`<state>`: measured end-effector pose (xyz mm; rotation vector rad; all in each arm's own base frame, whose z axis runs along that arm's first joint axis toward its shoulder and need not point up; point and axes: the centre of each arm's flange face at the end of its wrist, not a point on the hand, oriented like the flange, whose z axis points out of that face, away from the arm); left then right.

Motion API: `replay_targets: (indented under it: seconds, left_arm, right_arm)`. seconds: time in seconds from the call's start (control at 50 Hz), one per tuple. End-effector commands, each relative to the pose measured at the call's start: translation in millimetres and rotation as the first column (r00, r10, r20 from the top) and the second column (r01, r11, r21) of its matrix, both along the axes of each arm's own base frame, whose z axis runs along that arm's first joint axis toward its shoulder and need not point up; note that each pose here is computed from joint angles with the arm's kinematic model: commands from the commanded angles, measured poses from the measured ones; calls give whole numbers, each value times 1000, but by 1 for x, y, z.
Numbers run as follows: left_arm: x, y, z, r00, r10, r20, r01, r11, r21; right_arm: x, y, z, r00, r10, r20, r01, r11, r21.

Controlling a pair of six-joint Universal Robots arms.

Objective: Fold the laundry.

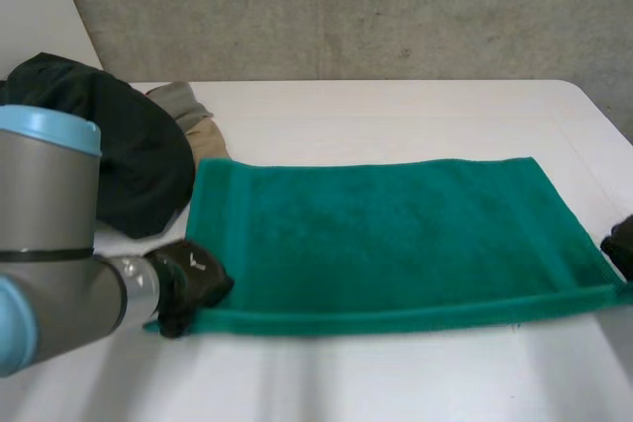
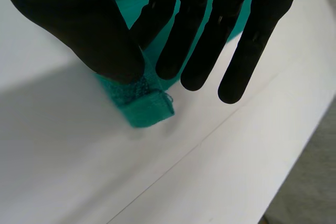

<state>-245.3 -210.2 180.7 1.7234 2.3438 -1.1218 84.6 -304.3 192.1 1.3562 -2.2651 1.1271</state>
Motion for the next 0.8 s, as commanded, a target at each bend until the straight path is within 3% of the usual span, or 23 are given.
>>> replay_targets:
  seconds: [0.02, 0.18, 0.28, 0.54, 0.68, 0.8]
  left_arm:
    - [-22, -71, 6, 994, 77, -79, -93, 971, -220]
    - [-50, -134, 13, 982, 69, -177, -135, 909, -394]
    - [-68, -162, 7, 978, 53, -203, -143, 874, -464]
    - [-94, -196, -28, 979, 53, -197, -158, 806, -570]
    - [-95, -202, -24, 971, 97, -220, -216, 754, -621]
    - [-95, -192, -14, 962, 114, -249, -245, 761, -600]
  right_arm:
    - [17, -46, -6, 995, -14, 99, 30, 985, -171]
    - [39, -98, -12, 980, -18, 199, 84, 941, -328]
    - [51, -135, -19, 976, -25, 218, 124, 882, -455]
    - [96, -185, -53, 974, 76, 212, 83, 753, -653]
    - [97, -196, -70, 967, 42, 253, 135, 755, -642]
    - [93, -187, -69, 926, 9, 378, 209, 821, -531]
